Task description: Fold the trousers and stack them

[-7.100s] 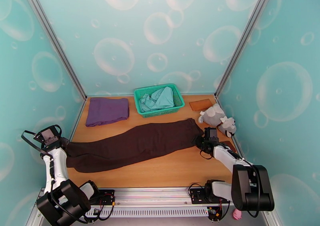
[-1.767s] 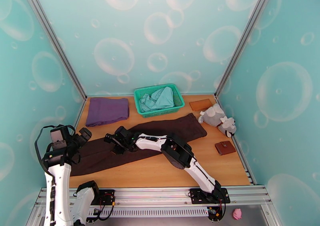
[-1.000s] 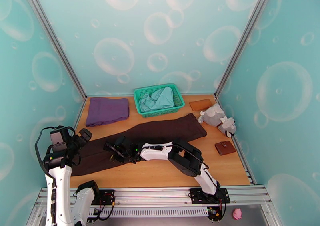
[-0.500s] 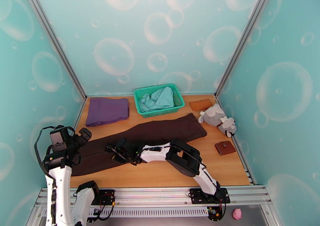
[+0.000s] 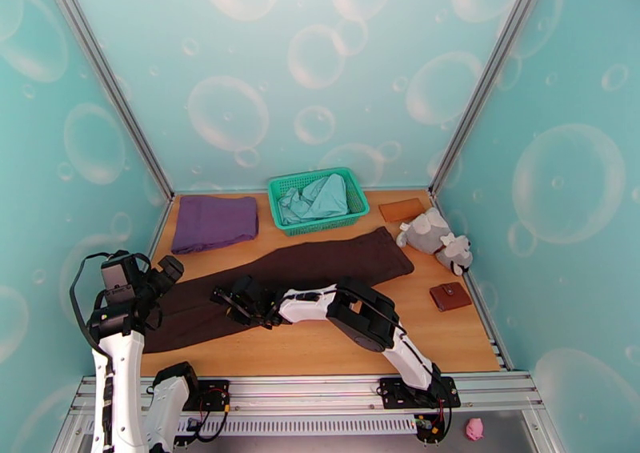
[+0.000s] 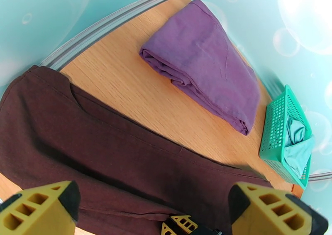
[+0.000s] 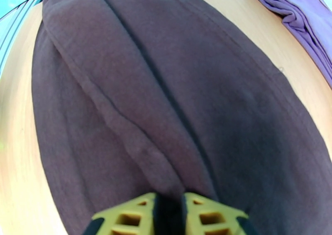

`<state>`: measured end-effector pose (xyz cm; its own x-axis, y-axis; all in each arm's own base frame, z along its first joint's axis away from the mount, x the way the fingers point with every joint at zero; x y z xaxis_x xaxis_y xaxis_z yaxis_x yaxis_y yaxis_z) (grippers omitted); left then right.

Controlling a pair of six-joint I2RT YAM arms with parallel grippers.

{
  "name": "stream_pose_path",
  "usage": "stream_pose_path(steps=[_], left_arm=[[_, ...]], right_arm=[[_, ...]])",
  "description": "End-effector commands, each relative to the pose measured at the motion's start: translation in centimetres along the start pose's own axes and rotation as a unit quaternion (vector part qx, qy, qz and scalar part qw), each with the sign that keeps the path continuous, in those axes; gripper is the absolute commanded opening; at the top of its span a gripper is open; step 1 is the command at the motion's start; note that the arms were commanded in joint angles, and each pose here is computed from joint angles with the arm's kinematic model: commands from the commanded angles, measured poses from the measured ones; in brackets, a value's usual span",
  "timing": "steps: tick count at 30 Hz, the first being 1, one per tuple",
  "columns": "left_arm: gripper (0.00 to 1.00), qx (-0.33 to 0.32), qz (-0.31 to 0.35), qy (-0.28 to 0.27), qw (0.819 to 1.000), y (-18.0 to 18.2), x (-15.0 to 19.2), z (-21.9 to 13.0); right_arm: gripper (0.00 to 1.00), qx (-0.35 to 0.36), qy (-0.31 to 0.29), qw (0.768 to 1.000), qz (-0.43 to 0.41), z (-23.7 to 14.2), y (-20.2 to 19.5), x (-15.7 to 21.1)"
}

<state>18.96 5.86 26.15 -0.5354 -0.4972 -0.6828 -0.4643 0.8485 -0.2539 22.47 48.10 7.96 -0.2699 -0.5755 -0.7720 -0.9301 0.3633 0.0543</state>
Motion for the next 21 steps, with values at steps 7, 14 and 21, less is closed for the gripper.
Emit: stream_pose_path(steps=[7, 14, 21], left_arm=[[0.99, 0.01, -0.005, 0.002, 1.0, 0.1, 0.5, 0.6], [0.99, 0.013, -0.006, 0.003, 1.0, 0.1, 0.7, 0.7], [1.0, 0.015, -0.007, 0.005, 1.0, 0.1, 0.9, 1.0]], right_arm=[[0.03, 0.004, -0.003, 1.0, -0.006, -0.4, 0.3, -0.8], [0.0, 0.005, -0.007, 1.0, -0.012, -0.8, 0.8, -1.2], [0.0, 0.005, -0.023, 0.999, -0.023, -2.1, 1.8, -2.2]])
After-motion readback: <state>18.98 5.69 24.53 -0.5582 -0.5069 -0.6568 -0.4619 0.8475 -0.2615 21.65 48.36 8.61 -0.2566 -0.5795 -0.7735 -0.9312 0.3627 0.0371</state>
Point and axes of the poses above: each hand's point on the last joint's axis, 136 mm out from that joint toward the fingers, its own z axis out along the fingers, its own y axis along the line the jaws close on, x = y × z, the point moved 7 cm from there along -z, back along the fingers, and after that the axes turned 11 degrees about z, right-handed, at the moved point
